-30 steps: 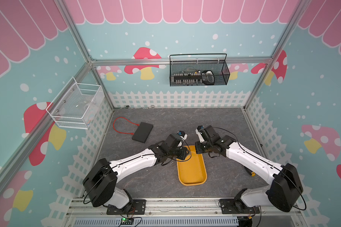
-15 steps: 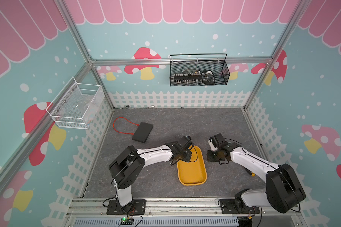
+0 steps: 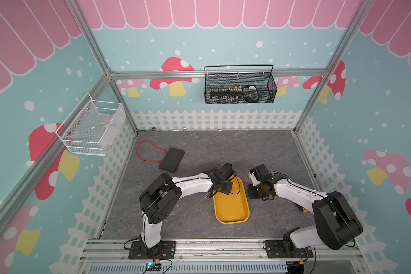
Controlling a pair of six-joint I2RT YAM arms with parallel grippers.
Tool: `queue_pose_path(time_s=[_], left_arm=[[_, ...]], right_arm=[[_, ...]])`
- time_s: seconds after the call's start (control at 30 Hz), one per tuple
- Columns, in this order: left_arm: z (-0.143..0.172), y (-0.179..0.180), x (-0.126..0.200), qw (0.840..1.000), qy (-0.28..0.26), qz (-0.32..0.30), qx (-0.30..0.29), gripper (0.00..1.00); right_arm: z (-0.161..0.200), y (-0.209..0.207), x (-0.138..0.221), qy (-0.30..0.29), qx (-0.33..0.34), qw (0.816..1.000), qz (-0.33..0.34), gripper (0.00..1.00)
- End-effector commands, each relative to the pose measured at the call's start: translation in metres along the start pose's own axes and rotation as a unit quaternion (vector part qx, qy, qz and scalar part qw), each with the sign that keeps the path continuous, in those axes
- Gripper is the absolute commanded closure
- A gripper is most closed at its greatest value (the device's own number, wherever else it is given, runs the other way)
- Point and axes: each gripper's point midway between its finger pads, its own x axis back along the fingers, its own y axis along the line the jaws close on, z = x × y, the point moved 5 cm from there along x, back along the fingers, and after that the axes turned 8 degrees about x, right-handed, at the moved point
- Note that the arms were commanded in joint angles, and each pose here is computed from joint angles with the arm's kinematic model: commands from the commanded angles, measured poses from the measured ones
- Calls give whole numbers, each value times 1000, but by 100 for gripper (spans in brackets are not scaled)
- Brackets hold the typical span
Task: Take out the screws from the storage box
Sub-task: Place the screw at the center of the board, then pick up the screw from the storage box.
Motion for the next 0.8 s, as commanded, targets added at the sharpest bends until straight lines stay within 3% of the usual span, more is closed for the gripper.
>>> queue_pose_path(time_s=[0.0,0.17,0.63,0.77], left_arm=[[-1,7,-4,1000,9,-10,0,78],[6,10,-15,999,28,-15,-5,87],[23,14,-26,997,72,-22,4,78],[27,16,-30,996,85,-30,0,89]], right_arm=[[5,-1,-7,8,-1,1000,-6,79],[2,2,-6,1,-5,1000,-16,78],[-19,9,24,-46,1,999,-23,77],[-28,10,39,-65,5,998,-17,77]])
